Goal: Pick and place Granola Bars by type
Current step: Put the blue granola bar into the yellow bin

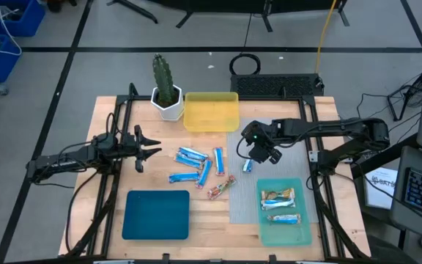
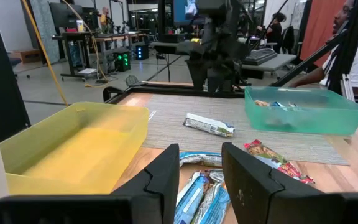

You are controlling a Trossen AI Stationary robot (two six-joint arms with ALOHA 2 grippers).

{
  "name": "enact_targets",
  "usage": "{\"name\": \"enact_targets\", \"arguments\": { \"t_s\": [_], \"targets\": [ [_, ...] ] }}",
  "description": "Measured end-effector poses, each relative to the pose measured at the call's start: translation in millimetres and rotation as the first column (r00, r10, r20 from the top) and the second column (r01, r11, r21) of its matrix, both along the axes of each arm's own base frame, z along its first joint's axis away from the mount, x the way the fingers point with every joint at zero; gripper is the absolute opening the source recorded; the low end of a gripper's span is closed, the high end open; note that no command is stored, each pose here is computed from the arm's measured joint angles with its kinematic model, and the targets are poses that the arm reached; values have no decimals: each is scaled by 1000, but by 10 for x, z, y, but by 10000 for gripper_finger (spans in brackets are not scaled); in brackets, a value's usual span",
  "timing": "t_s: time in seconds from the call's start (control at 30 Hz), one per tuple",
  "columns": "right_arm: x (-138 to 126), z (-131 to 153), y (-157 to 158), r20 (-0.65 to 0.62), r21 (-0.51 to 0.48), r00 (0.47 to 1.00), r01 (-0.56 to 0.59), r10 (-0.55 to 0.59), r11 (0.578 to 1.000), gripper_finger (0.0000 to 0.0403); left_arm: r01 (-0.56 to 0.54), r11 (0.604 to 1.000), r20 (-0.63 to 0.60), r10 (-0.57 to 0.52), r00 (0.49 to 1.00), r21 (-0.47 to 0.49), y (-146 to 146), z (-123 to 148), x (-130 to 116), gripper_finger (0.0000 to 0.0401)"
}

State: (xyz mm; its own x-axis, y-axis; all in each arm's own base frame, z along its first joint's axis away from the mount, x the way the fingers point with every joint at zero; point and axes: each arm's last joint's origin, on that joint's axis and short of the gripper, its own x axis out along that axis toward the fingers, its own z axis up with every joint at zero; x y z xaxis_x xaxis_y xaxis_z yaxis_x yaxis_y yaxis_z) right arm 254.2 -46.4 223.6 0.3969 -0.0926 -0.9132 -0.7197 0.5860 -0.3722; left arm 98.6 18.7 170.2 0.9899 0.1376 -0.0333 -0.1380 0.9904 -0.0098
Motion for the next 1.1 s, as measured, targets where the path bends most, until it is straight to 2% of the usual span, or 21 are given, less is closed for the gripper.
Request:
{"name": "enact_targets", "arguments": {
  "t_s": [0.27,0.33,1.1],
  "targets": [
    [-25,-153,5,16,5,1000,12,-12,1000,222,0,1000,0,0,1000,0,0,0,0,124],
    [-22,-171,13,20,32,1000,4,-5,999,222,0,1000,0,0,1000,0,0,-1,0,124],
    [137,-569,-14,-109,97,994,-15,26,995,222,0,1000,0,0,1000,0,0,0,0,124]
  ]
}}
